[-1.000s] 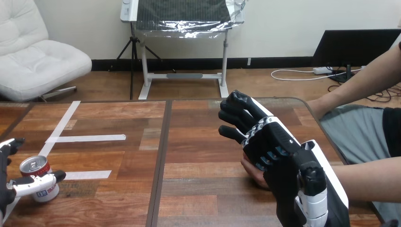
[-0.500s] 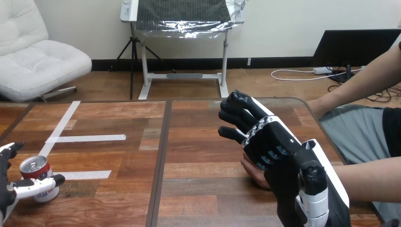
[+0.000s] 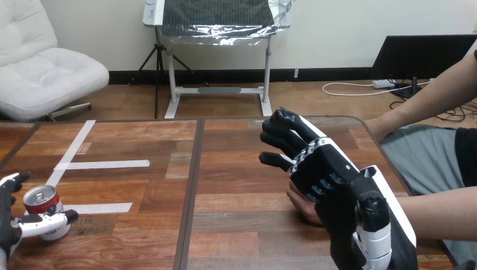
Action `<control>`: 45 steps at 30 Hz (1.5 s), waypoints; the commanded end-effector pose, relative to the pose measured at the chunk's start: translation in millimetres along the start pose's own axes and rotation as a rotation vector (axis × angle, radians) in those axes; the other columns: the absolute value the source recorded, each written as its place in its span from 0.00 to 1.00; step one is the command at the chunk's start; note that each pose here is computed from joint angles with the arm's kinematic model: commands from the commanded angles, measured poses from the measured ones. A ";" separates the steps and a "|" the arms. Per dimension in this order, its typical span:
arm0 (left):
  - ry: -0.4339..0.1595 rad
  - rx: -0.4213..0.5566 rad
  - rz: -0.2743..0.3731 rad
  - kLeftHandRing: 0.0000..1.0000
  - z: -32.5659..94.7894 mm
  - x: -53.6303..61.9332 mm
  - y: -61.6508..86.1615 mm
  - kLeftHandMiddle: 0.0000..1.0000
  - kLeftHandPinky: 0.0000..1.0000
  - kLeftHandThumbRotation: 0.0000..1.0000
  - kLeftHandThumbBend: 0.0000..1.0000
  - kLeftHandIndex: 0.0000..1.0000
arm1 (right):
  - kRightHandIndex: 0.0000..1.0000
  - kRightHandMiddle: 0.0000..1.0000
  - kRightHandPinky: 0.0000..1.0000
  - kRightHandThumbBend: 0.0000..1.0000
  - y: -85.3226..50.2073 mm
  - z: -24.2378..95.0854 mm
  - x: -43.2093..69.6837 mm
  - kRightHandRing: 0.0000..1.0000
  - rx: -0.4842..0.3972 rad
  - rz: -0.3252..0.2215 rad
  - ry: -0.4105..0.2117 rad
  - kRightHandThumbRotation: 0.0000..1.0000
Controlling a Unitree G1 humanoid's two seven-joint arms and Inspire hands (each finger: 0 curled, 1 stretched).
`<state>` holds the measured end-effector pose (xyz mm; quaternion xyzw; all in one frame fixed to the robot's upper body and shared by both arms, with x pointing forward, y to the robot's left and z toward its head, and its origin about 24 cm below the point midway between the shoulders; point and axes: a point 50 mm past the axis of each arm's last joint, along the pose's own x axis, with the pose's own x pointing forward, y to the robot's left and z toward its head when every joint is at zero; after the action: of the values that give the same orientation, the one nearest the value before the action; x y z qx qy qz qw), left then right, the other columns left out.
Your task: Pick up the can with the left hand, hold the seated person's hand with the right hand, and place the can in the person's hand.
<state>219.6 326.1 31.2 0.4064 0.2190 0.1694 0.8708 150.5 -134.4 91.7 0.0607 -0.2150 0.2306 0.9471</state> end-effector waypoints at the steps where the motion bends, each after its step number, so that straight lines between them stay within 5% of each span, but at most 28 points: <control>1: -0.070 0.013 0.038 0.86 20.7 10.9 8.5 0.88 0.75 0.20 0.88 0.86 | 0.89 0.89 0.85 0.79 -2.8 10.1 11.1 0.90 -0.021 0.011 -0.087 0.97; 14: -0.074 0.030 0.031 0.84 17.4 16.7 4.7 0.86 0.75 0.17 0.86 0.84 | 0.89 0.89 0.84 0.78 -2.8 11.3 10.8 0.90 -0.020 0.012 -0.090 0.97; 29: -0.045 0.044 0.014 0.85 17.2 22.7 1.0 0.86 0.75 0.02 0.80 0.84 | 0.89 0.89 0.84 0.79 -3.0 12.0 10.6 0.90 -0.020 0.009 -0.089 0.98; 45: -0.037 0.032 0.003 0.81 18.0 28.0 -0.8 0.84 0.71 0.00 0.76 0.82 | 0.89 0.88 0.83 0.81 -3.1 13.2 10.6 0.89 -0.022 0.004 -0.087 0.98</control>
<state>231.0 327.7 12.1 0.4061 0.2504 0.1539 0.8653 150.6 -135.6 91.7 0.0593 -0.2147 0.2287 0.9477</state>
